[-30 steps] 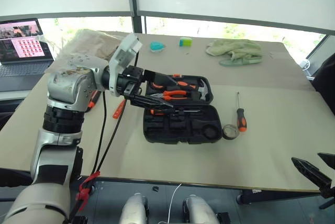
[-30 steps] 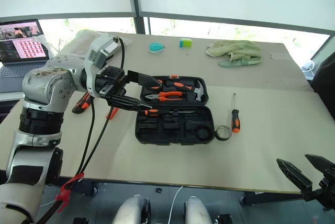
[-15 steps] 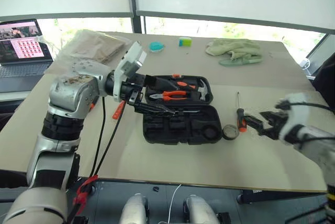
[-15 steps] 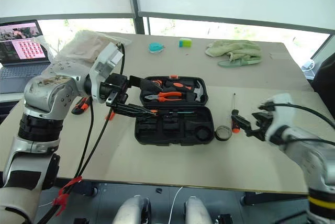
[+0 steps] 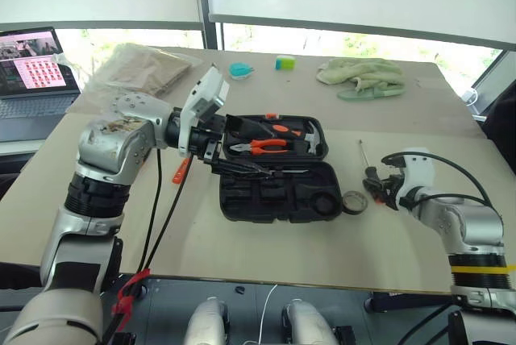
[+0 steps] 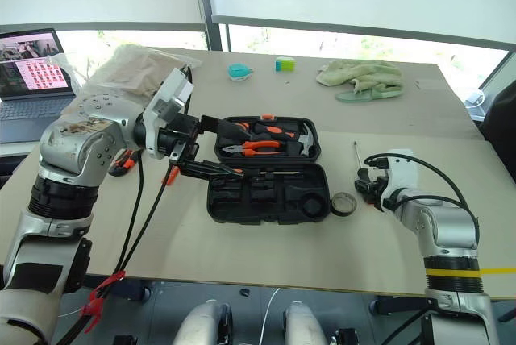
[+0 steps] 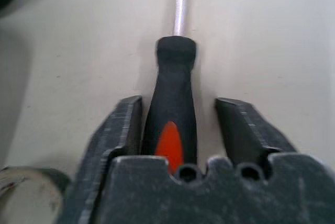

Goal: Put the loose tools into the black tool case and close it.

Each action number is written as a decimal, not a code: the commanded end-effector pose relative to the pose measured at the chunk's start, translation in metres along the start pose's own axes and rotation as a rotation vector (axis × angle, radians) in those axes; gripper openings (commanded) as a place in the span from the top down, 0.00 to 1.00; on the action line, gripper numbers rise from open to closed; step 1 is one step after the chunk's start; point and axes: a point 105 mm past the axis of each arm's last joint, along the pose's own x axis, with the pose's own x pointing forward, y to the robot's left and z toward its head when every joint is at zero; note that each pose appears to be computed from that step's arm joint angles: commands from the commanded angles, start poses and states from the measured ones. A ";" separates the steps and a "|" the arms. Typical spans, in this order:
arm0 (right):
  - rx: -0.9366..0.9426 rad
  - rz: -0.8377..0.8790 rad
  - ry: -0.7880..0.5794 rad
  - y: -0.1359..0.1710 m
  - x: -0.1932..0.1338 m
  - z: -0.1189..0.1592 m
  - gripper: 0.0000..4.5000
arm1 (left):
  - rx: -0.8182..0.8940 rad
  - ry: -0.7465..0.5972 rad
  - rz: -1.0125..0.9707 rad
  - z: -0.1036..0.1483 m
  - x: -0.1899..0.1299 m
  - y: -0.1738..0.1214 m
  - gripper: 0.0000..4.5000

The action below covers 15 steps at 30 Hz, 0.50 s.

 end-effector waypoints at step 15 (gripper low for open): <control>-0.484 0.600 -0.368 0.078 -0.091 0.080 0.78 | -0.033 0.117 0.034 -0.024 -0.036 -0.018 0.00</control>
